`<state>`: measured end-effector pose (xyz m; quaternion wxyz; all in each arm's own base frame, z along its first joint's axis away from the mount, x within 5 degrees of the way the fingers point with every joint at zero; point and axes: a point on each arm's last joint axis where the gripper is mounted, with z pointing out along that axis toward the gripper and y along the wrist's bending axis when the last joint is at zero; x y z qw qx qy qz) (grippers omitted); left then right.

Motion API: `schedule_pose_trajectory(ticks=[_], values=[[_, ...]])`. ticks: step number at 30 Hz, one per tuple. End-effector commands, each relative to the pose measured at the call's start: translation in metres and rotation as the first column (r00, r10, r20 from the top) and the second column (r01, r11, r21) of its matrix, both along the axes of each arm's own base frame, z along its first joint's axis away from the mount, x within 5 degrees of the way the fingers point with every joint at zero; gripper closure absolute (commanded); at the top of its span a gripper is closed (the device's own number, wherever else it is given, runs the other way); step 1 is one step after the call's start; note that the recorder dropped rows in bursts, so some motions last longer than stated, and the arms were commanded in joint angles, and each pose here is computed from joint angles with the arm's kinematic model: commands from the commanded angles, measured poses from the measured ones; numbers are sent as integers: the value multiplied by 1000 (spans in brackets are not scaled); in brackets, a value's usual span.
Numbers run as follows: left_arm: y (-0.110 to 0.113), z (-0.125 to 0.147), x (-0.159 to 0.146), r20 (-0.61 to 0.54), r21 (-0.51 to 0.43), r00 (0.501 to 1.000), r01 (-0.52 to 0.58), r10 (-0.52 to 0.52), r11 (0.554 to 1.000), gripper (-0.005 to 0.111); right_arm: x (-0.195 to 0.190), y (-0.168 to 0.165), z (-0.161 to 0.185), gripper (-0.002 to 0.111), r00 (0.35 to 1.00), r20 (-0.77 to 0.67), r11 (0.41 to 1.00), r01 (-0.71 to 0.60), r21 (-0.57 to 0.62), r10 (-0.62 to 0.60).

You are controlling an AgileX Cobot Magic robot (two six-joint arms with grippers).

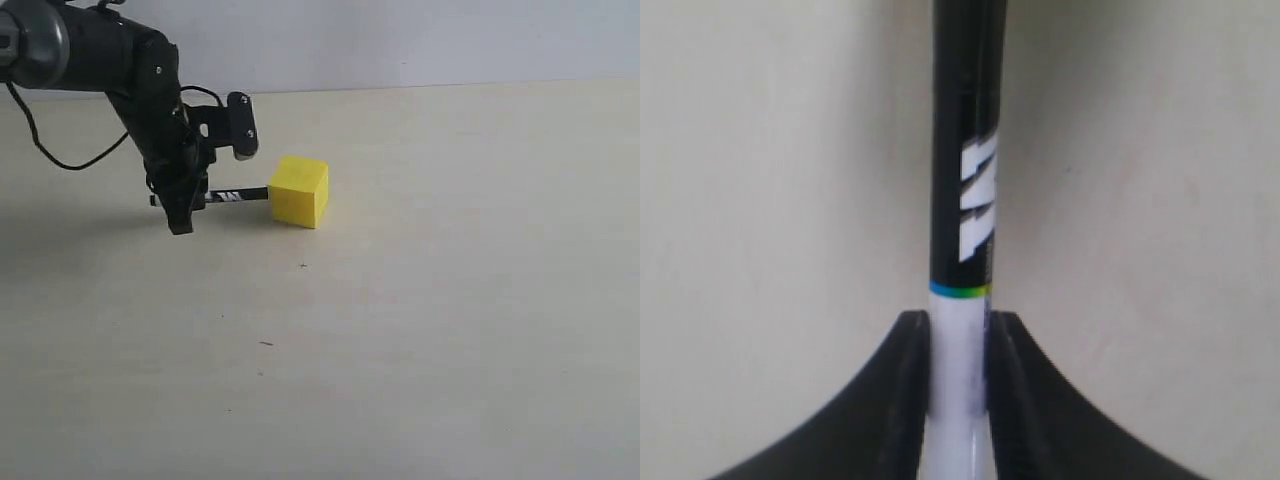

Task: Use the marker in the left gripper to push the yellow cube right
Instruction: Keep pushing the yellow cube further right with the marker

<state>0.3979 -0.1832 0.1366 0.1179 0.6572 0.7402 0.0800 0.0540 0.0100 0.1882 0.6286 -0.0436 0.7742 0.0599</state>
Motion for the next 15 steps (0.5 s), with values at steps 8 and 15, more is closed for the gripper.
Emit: schedule_pose_trajectory(ticks=[8,15], values=[[1,5,-3,-2,37,998,-69,69,997,107,0,0,-1,108,1000,9,1000,6,-4,-6],[13,6,2,4,60,997,-83,83,995,107,0,0,-1,108,1000,9,1000,6,-4,-6]])
